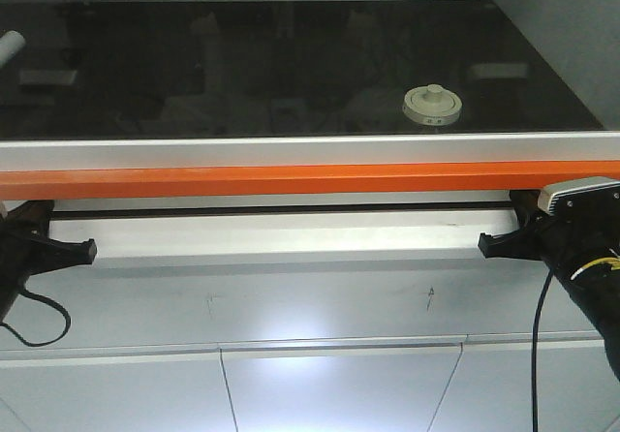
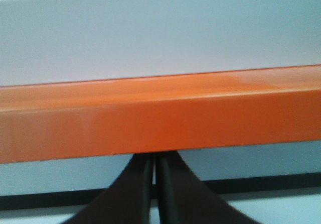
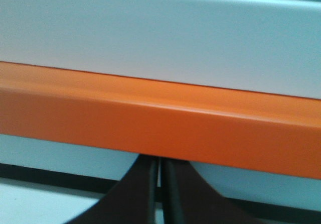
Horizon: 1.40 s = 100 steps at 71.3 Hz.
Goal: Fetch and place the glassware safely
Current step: 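Hook both grippers under the orange handle and lift the sash upward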
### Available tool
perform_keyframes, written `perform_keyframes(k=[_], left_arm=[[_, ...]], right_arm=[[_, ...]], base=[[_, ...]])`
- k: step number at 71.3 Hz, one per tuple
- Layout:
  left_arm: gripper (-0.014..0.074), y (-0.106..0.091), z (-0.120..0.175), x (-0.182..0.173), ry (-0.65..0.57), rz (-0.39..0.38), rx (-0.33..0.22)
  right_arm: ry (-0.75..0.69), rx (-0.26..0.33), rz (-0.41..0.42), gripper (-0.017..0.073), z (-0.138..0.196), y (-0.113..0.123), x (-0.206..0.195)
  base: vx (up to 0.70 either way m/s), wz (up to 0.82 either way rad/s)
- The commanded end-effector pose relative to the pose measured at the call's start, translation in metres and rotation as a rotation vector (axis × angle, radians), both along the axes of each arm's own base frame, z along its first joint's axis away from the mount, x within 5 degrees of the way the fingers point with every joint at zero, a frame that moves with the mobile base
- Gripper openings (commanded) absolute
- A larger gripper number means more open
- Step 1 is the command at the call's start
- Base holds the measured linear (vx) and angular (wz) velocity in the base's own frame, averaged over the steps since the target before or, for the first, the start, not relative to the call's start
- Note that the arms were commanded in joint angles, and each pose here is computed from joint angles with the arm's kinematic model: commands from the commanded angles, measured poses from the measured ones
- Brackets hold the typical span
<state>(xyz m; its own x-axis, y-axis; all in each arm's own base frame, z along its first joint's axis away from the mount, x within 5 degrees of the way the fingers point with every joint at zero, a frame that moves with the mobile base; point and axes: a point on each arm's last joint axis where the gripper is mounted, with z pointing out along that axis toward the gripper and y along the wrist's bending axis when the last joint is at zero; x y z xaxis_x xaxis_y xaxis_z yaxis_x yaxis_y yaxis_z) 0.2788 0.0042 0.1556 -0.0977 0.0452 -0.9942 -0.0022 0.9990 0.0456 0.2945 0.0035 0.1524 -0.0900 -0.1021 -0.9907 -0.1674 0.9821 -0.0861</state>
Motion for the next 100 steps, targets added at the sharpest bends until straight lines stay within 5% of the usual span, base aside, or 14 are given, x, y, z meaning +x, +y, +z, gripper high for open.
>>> perform_keyframes(k=[1,21,100], left_arm=[[-0.0007,-0.003,0.036,0.004,-0.289,-0.018,0.003],[-0.0007,-0.003,0.039,0.003,-0.286,-0.019,0.003],[-0.0007,-0.003,0.128,-0.013,-0.434,-0.019,0.015]], right_arm=[[-0.180,0.015,-0.012,-0.0004,0.028,-0.002,0.013],[-0.220,0.017,-0.007,-0.0004,0.036,-0.002,0.012],[-0.431,0.013,-0.006,-0.0004,0.115,-0.001,0.004]], base=[[0.00,0.00],[0.00,0.00],[0.00,0.00]])
